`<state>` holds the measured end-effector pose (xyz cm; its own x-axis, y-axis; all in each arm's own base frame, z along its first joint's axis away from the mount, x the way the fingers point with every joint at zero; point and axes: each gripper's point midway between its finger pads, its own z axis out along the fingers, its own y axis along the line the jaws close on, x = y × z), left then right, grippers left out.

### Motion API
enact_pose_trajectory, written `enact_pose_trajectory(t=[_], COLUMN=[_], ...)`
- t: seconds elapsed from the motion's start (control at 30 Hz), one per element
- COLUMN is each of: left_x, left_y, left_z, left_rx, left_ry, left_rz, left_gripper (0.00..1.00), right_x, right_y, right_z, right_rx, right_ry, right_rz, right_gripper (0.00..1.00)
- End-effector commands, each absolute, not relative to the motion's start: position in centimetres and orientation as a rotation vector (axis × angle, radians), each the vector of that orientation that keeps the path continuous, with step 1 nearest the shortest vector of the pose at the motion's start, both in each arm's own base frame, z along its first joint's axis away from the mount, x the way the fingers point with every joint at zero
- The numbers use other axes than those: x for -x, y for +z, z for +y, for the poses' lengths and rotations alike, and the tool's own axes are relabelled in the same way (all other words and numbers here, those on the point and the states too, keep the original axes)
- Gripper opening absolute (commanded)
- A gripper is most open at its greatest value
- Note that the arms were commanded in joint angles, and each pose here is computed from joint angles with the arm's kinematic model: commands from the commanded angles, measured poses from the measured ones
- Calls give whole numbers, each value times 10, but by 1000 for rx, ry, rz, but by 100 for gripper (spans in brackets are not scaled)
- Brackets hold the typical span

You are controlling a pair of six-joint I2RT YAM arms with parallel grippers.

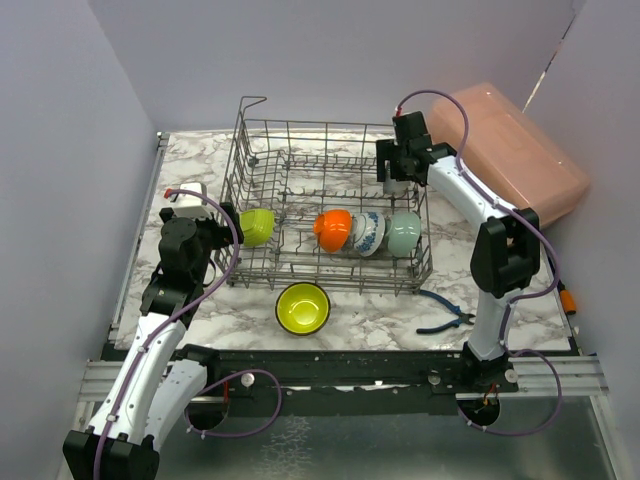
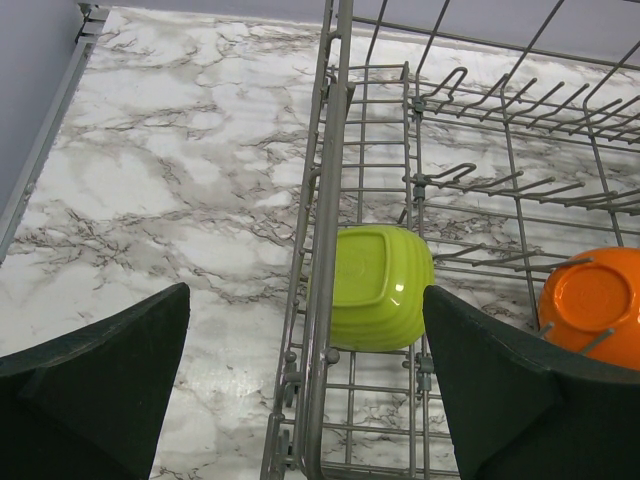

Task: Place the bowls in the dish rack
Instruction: Place the bowl in the dish rack.

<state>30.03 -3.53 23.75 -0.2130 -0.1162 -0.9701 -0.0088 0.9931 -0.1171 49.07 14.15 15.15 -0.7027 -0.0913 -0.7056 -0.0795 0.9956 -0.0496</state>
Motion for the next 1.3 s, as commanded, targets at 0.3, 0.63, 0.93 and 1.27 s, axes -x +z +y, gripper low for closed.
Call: enact_pose_trajectory(t=[0.3,0.63,0.93,1.27], left_x=[-298,-298,-298,-299], left_y=[220,219,218,216], left_z=[-35,-35,-36,-37], left_rx=[66,62,60,58], left_ry=[-82,-85,-89,-91], left_rz=[1836,1837,1841,1848], left_gripper=[99,99,99,99], right_x=[-491,-486,-490,-487], right_y=[160,158,163,152], right_z=[129,127,121,119], right_rx=[155,266,393,450], right_ry=[-119,-140,-184,-168], right_rz=[2318,2326,2306,2337], right_gripper=[70,43,41,41])
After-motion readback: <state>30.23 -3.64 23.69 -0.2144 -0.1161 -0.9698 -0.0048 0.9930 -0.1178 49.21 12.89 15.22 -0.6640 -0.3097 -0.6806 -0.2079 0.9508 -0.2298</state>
